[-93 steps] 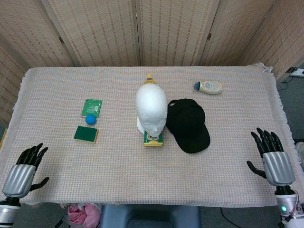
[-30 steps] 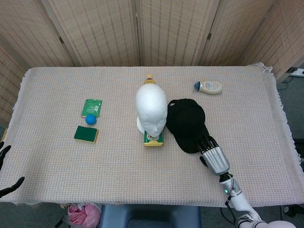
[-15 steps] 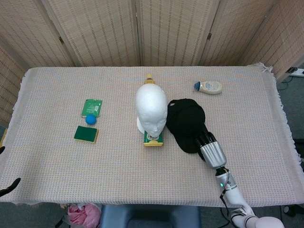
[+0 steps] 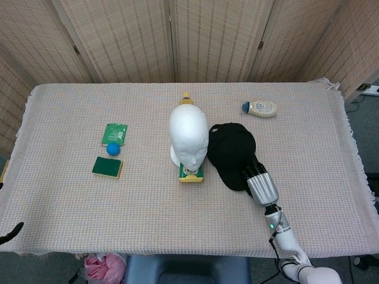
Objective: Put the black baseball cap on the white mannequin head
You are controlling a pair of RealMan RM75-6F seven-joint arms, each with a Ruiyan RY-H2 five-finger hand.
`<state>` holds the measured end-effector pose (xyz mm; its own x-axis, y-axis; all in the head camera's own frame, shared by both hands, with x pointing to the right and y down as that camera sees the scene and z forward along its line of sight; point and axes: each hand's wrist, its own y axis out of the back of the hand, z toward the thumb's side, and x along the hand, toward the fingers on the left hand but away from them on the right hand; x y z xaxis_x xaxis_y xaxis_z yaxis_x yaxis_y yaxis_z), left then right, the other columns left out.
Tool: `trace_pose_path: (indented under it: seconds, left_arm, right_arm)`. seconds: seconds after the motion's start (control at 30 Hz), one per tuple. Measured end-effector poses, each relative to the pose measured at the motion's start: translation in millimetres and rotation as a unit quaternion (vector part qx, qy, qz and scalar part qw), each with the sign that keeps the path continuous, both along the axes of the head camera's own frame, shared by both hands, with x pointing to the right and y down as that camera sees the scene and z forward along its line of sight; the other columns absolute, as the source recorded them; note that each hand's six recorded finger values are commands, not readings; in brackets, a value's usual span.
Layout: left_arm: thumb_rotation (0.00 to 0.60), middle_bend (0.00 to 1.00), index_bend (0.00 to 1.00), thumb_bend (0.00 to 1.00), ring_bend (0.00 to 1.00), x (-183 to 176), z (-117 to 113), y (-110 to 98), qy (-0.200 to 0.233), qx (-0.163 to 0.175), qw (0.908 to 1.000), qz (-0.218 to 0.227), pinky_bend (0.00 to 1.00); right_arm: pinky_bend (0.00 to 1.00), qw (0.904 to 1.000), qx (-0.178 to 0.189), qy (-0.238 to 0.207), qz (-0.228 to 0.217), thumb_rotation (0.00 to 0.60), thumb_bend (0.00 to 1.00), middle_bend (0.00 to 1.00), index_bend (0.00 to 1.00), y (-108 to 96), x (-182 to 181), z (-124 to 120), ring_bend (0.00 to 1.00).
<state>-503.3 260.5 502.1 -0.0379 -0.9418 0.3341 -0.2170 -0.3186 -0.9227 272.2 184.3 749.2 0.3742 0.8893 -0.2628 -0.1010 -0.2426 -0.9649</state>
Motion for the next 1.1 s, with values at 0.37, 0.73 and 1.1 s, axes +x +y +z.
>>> trace_pose_path:
  seconds: [0.37,0.73,1.1]
  left_arm:
    - [0.6,0.0,0.0,0.22,0.0,-3.5,-2.8,-0.2,-0.001,0.006,1.0,-0.005,0.12]
    - [0.6,0.0,0.0,0.21,0.0,-6.4,-10.2,3.4,-0.004,0.018,0.9998,-0.009,0.12]
    - [0.6,0.0,0.0,0.21,0.0,-3.2,-11.9,5.4,-0.003,0.021,0.9998,-0.003,0.12]
  right_arm:
    - [0.64,0.9999,0.01,-0.003,0.006,0.6,0.34,0.55,0.65,-10.2,-4.6,0.6,0.53]
    - [0.76,0.9933,0.108,-0.034,0.024,0.6,0.49,0.65,0.78,-33.4,-1.5,-37.5,0.64]
    - [0.8,0.9487,0.314,0.021,0.034,0.6,0.53,0.68,0.84,-66.5,20.0,-113.5,0.68]
